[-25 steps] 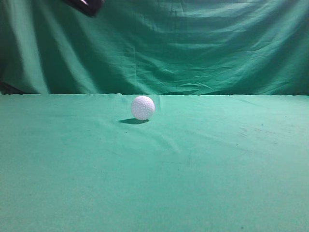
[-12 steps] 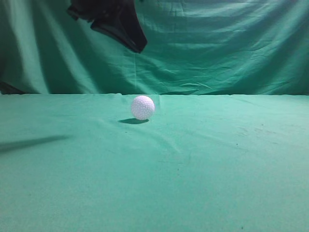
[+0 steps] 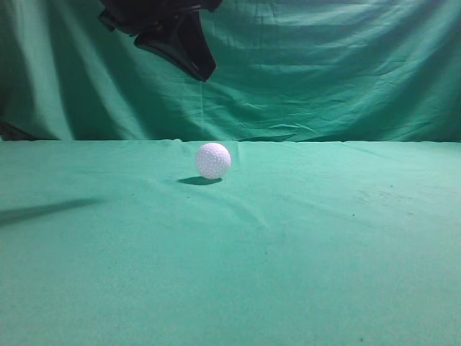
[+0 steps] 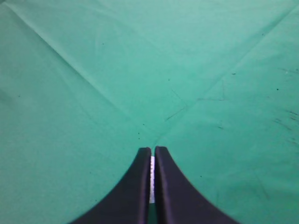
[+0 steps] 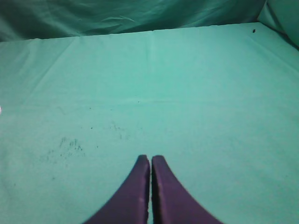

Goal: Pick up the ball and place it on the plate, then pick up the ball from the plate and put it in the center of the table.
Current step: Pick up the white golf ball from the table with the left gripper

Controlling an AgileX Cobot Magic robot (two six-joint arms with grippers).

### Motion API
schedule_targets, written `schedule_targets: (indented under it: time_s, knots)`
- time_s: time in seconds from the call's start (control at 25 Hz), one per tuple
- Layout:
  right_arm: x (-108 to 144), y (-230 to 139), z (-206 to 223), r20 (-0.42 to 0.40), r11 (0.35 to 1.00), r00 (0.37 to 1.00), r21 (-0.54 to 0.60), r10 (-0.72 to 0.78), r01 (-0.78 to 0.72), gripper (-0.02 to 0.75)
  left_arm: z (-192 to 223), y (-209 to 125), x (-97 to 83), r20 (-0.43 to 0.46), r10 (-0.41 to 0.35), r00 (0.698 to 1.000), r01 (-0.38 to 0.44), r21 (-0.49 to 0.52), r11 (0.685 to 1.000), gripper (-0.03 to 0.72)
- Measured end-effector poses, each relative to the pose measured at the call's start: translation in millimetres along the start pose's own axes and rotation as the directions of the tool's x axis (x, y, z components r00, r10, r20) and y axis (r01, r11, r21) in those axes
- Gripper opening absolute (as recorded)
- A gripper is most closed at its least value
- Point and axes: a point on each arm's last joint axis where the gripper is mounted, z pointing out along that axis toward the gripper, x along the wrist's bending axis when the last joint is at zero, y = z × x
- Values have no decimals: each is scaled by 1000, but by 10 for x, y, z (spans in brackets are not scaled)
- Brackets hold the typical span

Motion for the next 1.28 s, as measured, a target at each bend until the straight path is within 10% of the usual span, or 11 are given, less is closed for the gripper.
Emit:
schedule_targets:
  time_s: [0.36,0.64,0.96,1.28]
  knots:
    - [0,0,0,0,1000,1000,0,0,0,0,10,46,27,-22,-19,1000,18,-59,998,0]
    - [0,0,0,0,1000,1000,0,0,0,0,36,-103,120,-148,233,961,-216,121,969,0]
    - [0,0,0,0,1000,1000,0,0,0,0,7,42,119,-102,83,991,-57,243,968,0]
    - [0,0,0,0,1000,1000,0,0,0,0,174,267,38,90,66,994,-93,334,938,0]
